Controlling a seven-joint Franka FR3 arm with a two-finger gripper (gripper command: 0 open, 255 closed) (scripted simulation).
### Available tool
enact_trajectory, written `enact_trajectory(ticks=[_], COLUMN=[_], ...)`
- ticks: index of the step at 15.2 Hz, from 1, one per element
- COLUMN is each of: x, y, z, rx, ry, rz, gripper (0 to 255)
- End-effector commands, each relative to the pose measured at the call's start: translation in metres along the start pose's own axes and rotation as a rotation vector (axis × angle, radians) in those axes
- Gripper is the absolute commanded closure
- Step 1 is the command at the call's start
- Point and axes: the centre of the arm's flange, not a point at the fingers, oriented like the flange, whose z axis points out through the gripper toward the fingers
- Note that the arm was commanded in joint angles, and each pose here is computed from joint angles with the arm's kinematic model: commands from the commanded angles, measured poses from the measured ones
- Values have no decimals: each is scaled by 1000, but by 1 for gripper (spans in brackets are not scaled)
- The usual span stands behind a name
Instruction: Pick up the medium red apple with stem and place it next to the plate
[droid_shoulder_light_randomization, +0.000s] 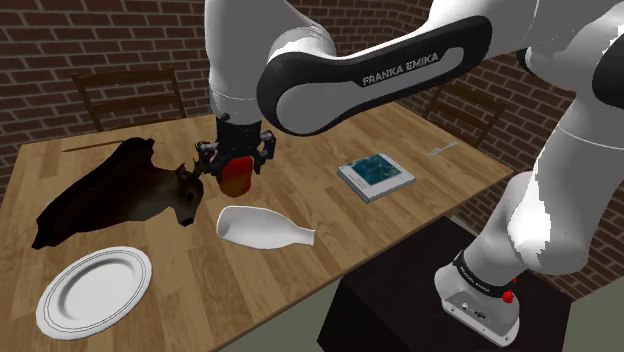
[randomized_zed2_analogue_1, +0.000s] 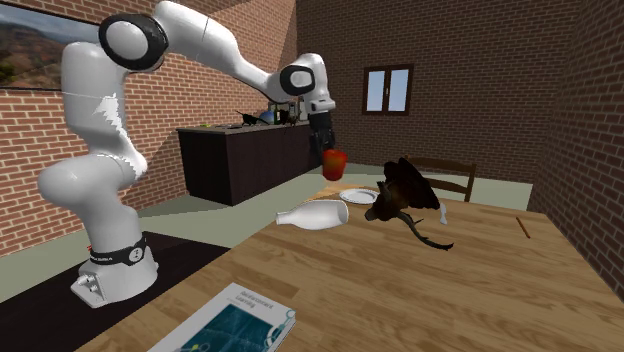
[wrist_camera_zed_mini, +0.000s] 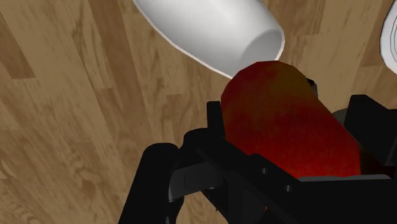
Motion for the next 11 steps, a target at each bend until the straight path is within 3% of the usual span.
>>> enact_trajectory(ticks=[1,11], x=[-6,-56], y=[-29,-151], z=[0,-4], rx=[0,0], ry=[1,1], rz=[3,3], gripper=[255,255])
